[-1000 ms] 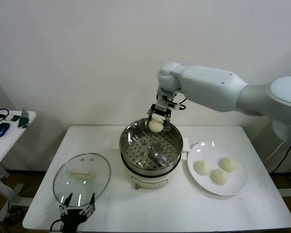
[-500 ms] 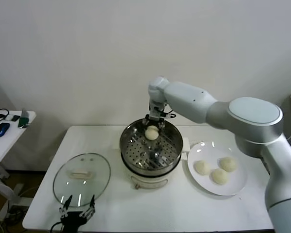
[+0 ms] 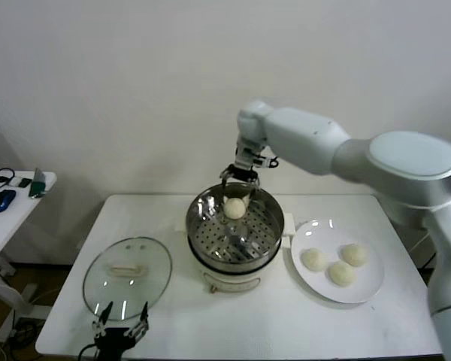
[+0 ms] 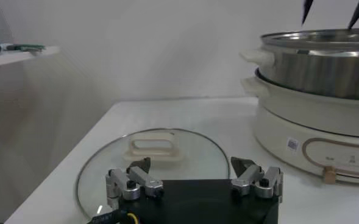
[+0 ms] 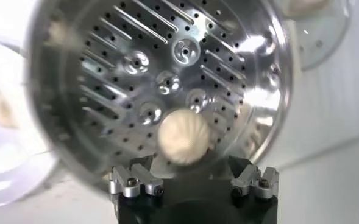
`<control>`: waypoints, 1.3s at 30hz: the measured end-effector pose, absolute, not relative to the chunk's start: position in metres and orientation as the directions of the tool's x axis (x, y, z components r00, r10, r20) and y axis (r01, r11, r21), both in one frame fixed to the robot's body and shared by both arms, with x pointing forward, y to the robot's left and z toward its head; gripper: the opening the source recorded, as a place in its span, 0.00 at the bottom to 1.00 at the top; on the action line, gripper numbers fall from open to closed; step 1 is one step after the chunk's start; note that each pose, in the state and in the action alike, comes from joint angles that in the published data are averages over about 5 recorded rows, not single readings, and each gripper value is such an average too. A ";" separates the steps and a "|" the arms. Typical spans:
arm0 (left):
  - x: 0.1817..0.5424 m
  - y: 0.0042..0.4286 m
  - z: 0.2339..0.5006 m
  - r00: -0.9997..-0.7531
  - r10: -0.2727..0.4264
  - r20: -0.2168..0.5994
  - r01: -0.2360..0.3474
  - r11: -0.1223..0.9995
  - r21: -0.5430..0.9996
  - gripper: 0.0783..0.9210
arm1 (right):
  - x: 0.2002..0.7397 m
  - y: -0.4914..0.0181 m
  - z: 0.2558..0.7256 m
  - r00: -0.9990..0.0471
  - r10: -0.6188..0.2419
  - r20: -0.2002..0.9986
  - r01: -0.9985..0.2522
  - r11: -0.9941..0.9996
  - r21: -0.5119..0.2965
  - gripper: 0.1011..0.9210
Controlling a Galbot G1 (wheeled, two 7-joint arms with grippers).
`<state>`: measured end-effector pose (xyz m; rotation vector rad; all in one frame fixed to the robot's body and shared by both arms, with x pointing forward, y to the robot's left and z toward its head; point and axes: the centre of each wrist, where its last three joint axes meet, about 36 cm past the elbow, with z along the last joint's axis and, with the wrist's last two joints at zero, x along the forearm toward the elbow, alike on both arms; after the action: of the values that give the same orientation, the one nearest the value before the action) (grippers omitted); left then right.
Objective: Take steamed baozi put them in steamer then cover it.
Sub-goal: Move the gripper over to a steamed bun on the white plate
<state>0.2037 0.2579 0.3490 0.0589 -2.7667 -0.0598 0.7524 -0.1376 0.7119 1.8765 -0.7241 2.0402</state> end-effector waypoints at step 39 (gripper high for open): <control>0.204 0.261 0.335 -0.922 -0.055 0.383 -0.036 0.998 0.057 0.88 | 0.631 -0.297 0.484 -0.092 -0.032 0.995 -0.993 -0.071 -0.095 0.88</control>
<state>0.2042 0.2613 0.3345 0.0655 -2.7458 -0.0679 0.6309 -0.2969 0.4840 1.2388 -1.2645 1.3189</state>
